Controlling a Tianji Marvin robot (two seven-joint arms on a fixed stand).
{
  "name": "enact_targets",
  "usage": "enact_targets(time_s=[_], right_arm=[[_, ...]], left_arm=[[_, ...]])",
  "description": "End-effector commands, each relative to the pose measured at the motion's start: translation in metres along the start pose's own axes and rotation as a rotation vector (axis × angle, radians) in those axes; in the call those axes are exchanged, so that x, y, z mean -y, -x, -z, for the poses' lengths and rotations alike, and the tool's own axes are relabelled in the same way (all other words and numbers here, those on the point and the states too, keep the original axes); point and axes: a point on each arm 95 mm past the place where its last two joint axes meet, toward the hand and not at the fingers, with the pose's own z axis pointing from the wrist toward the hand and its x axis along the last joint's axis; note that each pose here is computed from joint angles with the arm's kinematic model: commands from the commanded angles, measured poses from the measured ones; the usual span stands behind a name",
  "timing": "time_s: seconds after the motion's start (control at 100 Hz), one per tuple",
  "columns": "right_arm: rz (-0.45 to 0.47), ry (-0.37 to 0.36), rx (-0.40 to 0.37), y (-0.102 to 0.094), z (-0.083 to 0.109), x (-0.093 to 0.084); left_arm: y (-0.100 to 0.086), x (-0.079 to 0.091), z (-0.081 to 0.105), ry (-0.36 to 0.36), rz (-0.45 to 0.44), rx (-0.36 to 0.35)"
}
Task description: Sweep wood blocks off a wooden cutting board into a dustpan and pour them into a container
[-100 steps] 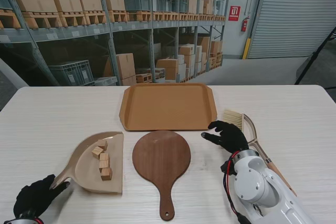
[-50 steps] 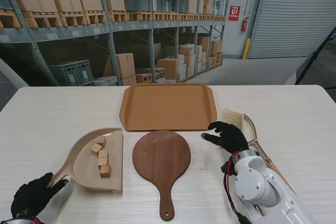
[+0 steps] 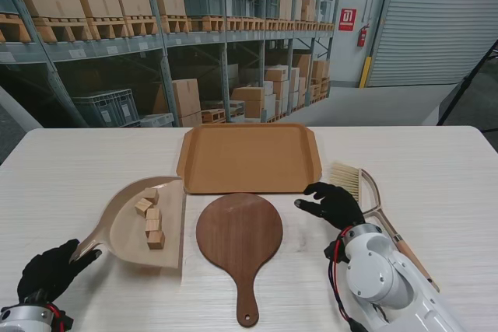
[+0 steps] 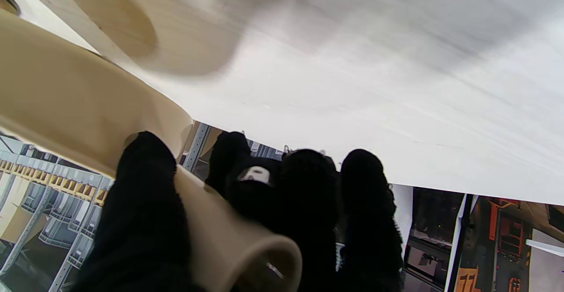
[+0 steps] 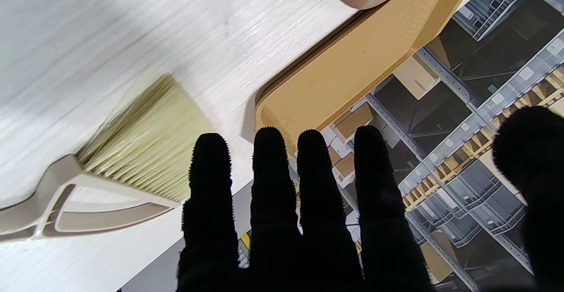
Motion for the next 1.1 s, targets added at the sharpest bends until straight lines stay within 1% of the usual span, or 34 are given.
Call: enact_targets(time_s=[0.0, 0.17, 0.44, 0.59, 0.75, 1.09], right_arm=[[-0.007, -0.041, -0.021, -0.004, 0.004, 0.010], [-0.016, -0.069, -0.047, -0.009, 0.006, 0.016], [-0.034, -0.092, -0.068, -0.014, 0.009, 0.022], [-0.056, -0.100, -0.084, -0.020, 0.011, 0.027], [-0.076, -0.124, -0.105, -0.023, 0.014, 0.033], [-0.096, -0.138, -0.124, -0.026, 0.018, 0.037]], left_arm=[[-0.006, 0.011, -0.012, -0.015, 0.009, -0.027], [-0.012, 0.017, -0.032, -0.019, 0.035, -0.049], [-0.027, 0.023, -0.069, -0.012, 0.086, -0.085], [-0.037, 0.025, -0.090, 0.008, 0.080, -0.112], [-0.048, 0.025, -0.113, 0.021, 0.081, -0.137], [-0.072, 0.027, -0.150, 0.012, 0.053, -0.163]])
